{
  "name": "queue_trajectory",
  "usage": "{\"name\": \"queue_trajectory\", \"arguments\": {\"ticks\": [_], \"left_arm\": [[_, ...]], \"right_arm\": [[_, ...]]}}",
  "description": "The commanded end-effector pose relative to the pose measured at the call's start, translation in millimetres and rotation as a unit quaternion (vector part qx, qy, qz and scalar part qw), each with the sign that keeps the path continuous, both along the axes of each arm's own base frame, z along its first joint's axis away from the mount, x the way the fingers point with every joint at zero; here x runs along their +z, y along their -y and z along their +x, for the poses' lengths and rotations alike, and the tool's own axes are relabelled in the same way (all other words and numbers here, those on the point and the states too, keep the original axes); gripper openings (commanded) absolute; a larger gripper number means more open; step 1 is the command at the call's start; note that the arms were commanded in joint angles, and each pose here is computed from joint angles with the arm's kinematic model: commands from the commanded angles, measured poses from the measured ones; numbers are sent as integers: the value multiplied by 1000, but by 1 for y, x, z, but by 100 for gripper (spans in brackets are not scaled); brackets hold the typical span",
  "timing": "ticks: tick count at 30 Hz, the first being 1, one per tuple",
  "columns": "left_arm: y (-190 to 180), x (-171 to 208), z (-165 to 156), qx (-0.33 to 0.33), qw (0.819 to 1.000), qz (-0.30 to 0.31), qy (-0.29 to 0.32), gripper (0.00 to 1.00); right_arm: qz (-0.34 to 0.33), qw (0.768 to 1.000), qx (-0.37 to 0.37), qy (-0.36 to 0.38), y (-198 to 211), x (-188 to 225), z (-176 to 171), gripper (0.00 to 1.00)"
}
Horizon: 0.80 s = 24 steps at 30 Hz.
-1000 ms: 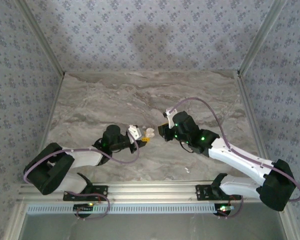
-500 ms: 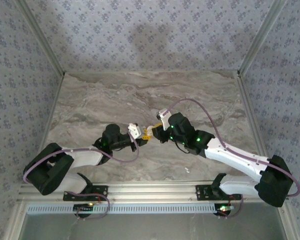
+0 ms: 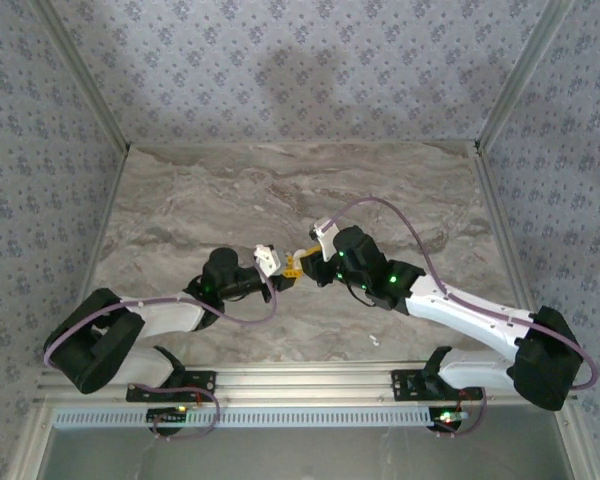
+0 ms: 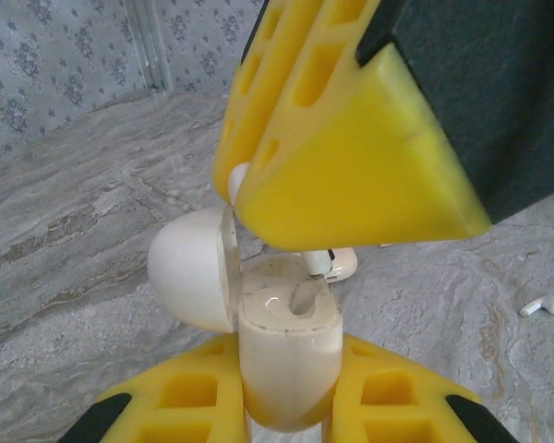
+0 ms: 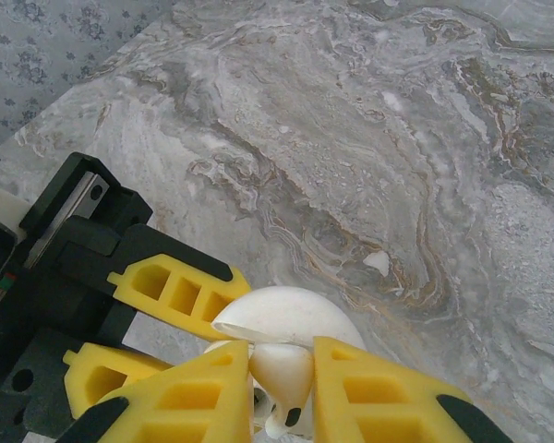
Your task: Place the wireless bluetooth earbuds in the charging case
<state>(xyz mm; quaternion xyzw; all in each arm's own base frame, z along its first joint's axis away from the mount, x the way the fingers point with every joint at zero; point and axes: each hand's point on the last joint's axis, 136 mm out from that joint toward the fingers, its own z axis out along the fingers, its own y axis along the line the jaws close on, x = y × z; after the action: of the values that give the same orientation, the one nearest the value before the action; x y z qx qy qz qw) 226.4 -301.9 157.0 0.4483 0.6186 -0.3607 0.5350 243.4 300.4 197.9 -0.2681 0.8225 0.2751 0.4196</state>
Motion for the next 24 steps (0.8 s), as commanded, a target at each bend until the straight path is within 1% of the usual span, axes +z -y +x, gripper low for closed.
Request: {"name": "queue_trajectory", "arguments": {"ticks": [1,10,24], "left_arm": [[7,35,0,-8,999,-42,33,12],[6,40,3,-1,998,-52,27,12],[4,61,8,19,995,-91,27,12]], "right_arm": [[8,1000,13,7,-7,4,-2,22],[31,999,5,21,-7,14,0,22],[26,999,8,19,-4,9,-6,22]]}}
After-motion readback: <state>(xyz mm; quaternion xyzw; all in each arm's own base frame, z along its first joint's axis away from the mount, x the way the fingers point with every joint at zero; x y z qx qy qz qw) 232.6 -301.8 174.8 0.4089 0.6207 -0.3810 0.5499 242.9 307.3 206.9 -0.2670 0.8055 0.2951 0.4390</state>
